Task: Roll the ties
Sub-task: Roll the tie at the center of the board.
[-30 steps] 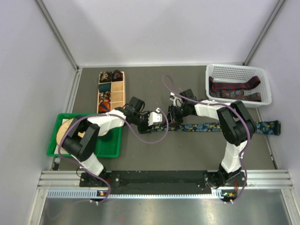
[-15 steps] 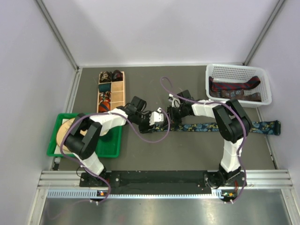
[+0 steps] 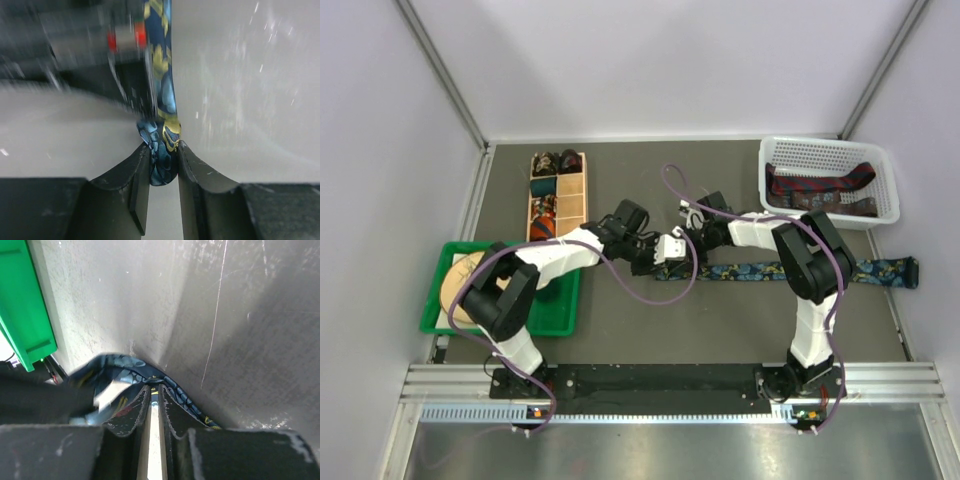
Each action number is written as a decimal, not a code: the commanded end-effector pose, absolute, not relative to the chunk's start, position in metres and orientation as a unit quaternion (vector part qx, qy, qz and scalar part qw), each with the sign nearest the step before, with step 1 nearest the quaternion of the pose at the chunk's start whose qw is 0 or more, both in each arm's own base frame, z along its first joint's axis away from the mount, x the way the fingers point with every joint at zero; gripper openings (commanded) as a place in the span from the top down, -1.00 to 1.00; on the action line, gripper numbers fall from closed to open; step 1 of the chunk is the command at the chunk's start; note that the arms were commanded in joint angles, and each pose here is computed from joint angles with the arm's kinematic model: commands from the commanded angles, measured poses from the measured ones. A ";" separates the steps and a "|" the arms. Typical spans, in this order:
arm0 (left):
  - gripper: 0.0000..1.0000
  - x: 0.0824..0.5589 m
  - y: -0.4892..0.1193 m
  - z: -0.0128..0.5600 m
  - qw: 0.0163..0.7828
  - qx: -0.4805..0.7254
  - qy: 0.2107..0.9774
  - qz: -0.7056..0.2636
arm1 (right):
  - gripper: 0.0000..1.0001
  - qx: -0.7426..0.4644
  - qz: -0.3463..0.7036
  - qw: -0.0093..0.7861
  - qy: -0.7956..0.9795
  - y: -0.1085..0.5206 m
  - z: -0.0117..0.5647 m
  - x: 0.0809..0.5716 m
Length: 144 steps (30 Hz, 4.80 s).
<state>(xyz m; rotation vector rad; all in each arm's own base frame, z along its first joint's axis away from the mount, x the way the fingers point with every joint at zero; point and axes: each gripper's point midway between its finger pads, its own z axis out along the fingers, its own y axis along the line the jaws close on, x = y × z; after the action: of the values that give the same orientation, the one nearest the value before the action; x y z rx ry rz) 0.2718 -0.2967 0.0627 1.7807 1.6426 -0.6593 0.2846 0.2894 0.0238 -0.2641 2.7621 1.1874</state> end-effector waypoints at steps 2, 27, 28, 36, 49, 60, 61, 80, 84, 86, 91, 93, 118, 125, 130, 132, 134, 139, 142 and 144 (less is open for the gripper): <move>0.38 0.279 -0.332 0.085 0.339 0.675 0.602 -0.258 | 0.84 -0.106 0.386 0.073 0.913 0.294 0.024 0.286; 0.43 0.280 -0.332 0.058 0.305 0.696 0.606 -0.236 | 0.30 -0.109 0.468 0.074 0.874 0.273 0.088 0.275; 0.43 0.280 -0.332 0.057 0.303 0.696 0.606 -0.237 | 0.28 -0.103 0.474 0.065 0.872 0.274 0.085 0.272; 0.46 0.277 -0.331 0.060 0.306 0.701 0.597 -0.240 | 0.21 -0.076 0.500 0.047 0.861 0.279 0.063 0.276; 0.49 0.275 -0.336 0.070 0.324 0.697 0.587 -0.255 | 0.28 -0.055 0.538 0.043 0.840 0.289 0.068 0.292; 0.51 0.279 -0.336 0.077 0.334 0.687 0.589 -0.263 | 0.40 -0.028 0.535 0.034 0.844 0.282 0.058 0.298; 0.52 0.279 -0.336 0.077 0.334 0.688 0.588 -0.263 | 0.45 -0.027 0.532 0.037 0.845 0.281 0.057 0.299; 0.53 0.280 -0.338 0.081 0.341 0.677 0.592 -0.273 | 0.52 -0.023 0.540 0.038 0.840 0.279 0.052 0.297; 0.53 0.279 -0.339 0.083 0.341 0.676 0.590 -0.279 | 0.58 -0.018 0.549 0.037 0.835 0.277 0.054 0.298; 0.53 0.280 -0.339 0.084 0.343 0.675 0.590 -0.280 | 0.54 -0.015 0.551 0.035 0.834 0.277 0.054 0.297; 0.53 0.283 -0.340 0.082 0.343 0.670 0.596 -0.281 | 0.48 -0.008 0.559 0.027 0.829 0.279 0.054 0.298; 0.53 0.285 -0.340 0.081 0.345 0.668 0.598 -0.278 | 0.47 -0.010 0.563 0.025 0.826 0.280 0.056 0.297; 0.52 0.298 -0.328 0.074 0.353 0.635 0.630 -0.273 | 0.31 0.006 0.578 0.013 0.816 0.269 0.058 0.286; 0.51 0.294 -0.331 0.079 0.356 0.639 0.619 -0.285 | 0.31 0.013 0.593 0.020 0.805 0.276 0.062 0.299; 0.51 0.295 -0.331 0.079 0.356 0.639 0.619 -0.284 | 0.31 0.015 0.597 0.017 0.802 0.281 0.062 0.302; 0.51 0.296 -0.331 0.079 0.357 0.637 0.621 -0.284 | 0.31 0.015 0.596 0.011 0.803 0.282 0.060 0.300; 0.51 0.297 -0.332 0.079 0.358 0.635 0.623 -0.284 | 0.31 0.021 0.598 0.009 0.801 0.281 0.058 0.300; 0.50 0.297 -0.333 0.080 0.358 0.633 0.623 -0.287 | 0.31 0.021 0.608 0.001 0.793 0.284 0.059 0.298; 0.50 0.296 -0.334 0.080 0.359 0.632 0.623 -0.290 | 0.32 0.016 0.616 0.000 0.788 0.289 0.062 0.299; 0.49 0.296 -0.333 0.079 0.358 0.632 0.624 -0.288 | 0.32 0.018 0.620 -0.002 0.784 0.292 0.064 0.300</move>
<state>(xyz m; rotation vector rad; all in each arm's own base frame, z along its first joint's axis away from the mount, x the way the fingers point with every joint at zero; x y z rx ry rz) 0.2942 -0.3236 0.0562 1.6628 1.6904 -0.7142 0.2941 0.2802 0.0483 0.1555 2.5490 1.8877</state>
